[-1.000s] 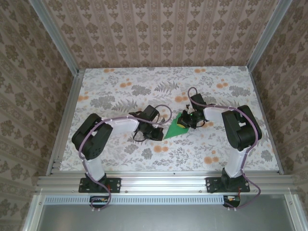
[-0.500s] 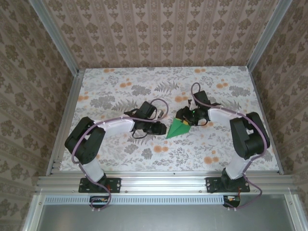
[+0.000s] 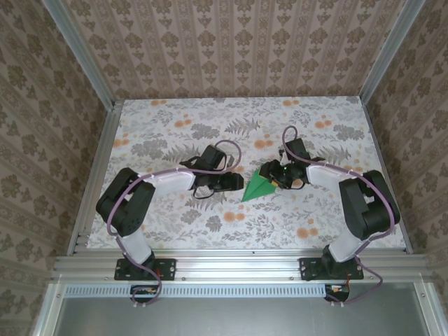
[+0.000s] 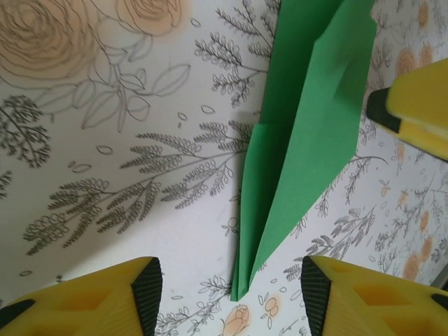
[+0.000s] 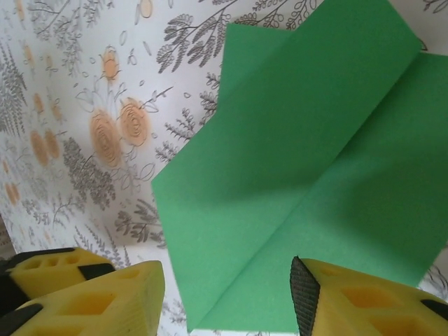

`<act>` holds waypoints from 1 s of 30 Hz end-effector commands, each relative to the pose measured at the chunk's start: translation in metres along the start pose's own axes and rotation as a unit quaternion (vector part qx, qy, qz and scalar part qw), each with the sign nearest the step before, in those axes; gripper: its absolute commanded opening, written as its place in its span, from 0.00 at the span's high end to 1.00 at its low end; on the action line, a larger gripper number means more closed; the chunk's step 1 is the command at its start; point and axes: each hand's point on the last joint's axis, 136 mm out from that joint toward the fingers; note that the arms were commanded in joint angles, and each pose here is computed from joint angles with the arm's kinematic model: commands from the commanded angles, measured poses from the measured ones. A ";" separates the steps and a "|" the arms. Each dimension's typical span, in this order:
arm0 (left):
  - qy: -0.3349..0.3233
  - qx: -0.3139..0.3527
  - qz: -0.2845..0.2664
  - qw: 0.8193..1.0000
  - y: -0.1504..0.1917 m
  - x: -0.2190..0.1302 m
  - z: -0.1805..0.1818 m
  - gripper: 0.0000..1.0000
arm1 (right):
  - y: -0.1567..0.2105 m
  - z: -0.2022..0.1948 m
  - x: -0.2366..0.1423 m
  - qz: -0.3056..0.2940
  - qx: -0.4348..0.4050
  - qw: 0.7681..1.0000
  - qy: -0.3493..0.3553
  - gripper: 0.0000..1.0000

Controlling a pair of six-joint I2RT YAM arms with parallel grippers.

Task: Fold a paper plane with a square sheet of paper (pick it up from the middle)
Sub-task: Fourth fold the wing at the center of the table, then turn over the paper at the center of the table.

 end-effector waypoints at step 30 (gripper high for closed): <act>-0.004 -0.035 -0.011 0.999 -0.005 0.003 0.011 0.36 | -0.025 0.005 0.038 -0.036 0.110 0.991 -0.069 0.70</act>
Point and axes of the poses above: each hand's point on the last joint's axis, 136 mm out from that joint toward the fingers, its own x axis out along the fingers, its own z axis along the line the jaws close on, y = z × x, and after that the axes turned 1 degree about -x, right-handed
